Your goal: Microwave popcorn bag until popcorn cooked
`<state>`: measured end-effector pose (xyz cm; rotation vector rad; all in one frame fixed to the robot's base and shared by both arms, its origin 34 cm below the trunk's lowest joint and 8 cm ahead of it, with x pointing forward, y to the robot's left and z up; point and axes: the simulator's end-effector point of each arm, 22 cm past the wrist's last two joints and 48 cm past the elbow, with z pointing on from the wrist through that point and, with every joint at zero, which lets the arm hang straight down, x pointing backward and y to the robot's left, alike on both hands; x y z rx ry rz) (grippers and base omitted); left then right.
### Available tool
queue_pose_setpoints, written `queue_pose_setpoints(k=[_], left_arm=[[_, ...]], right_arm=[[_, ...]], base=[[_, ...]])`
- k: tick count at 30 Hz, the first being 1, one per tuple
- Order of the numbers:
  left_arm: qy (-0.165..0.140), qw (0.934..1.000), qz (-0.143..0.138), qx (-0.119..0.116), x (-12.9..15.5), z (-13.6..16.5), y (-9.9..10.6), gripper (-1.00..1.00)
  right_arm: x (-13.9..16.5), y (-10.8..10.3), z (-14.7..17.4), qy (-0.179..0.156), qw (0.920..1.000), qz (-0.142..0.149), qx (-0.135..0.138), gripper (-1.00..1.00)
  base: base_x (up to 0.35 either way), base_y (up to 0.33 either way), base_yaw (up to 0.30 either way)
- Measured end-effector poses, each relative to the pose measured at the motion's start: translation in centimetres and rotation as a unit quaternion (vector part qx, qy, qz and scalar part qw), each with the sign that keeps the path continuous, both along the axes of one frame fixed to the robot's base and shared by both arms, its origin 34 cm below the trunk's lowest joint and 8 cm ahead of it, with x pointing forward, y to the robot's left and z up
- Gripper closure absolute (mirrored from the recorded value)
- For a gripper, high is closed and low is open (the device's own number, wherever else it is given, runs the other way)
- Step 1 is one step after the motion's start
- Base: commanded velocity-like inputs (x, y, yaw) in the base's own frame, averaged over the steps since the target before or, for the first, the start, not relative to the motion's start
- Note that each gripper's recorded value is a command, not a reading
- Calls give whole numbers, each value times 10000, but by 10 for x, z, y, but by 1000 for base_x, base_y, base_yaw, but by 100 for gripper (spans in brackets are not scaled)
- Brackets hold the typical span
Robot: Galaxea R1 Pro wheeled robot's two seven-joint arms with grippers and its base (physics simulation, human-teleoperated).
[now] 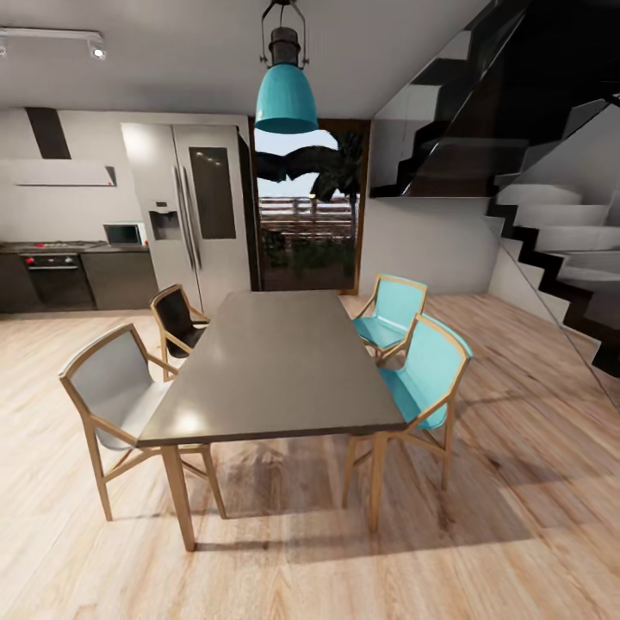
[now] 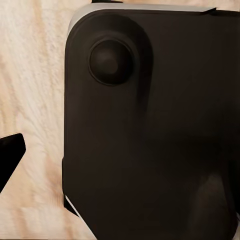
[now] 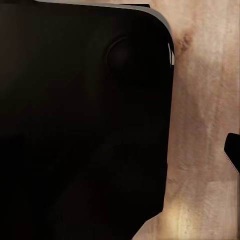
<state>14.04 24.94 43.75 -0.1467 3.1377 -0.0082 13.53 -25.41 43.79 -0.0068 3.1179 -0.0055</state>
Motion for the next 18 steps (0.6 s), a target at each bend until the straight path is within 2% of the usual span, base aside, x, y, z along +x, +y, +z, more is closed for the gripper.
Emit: queue_pose_setpoints(k=[18], left_arm=[[2,10000,-5,-8,0,0,-1,-100]], right_arm=[[0,1,0,0,10000,0,4,-100]], base=[[0,0,269]])
